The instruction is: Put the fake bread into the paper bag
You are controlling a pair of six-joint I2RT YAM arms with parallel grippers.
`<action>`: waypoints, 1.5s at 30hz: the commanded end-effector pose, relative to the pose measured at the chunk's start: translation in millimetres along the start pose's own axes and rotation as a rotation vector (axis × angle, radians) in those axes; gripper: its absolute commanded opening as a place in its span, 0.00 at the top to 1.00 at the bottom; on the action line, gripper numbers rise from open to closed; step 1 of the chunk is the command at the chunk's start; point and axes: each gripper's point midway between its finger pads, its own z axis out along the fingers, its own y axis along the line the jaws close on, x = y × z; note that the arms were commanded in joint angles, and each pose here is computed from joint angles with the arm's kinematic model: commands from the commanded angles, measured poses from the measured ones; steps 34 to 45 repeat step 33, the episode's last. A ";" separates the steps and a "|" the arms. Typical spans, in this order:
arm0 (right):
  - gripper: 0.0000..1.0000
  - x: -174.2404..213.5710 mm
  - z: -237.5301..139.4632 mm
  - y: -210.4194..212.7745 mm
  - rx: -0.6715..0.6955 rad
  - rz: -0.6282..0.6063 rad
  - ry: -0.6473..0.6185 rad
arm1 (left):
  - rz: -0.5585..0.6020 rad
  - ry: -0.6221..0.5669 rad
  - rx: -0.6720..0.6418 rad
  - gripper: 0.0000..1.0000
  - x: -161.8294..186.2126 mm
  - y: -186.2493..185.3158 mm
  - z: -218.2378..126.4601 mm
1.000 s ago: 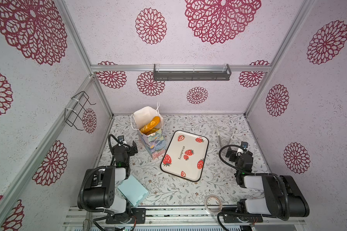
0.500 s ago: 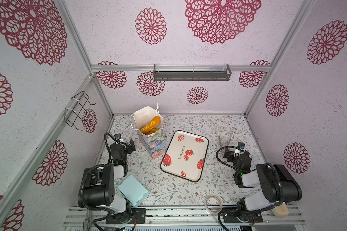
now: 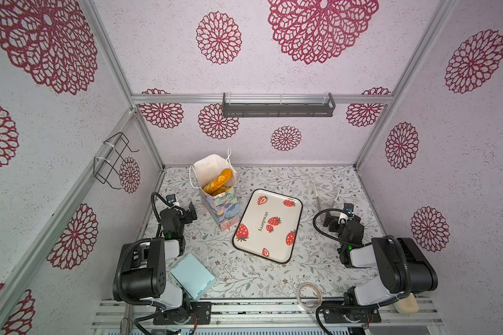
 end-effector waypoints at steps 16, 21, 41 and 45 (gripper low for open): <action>0.01 -12.8 2.0 0.5 -0.005 -0.004 -0.039 | -0.005 -0.016 0.006 0.03 -5.6 -0.3 1.5; 0.01 -12.4 2.3 0.3 -0.005 -0.004 -0.037 | -0.005 -0.017 0.006 0.03 -5.9 -0.3 1.3; 0.01 -12.6 1.8 -0.1 0.000 -0.007 -0.039 | -0.008 -0.018 0.007 0.03 -6.3 -0.1 1.5; 0.01 -12.6 1.8 -0.1 0.000 -0.007 -0.039 | -0.008 -0.018 0.007 0.03 -6.3 -0.1 1.5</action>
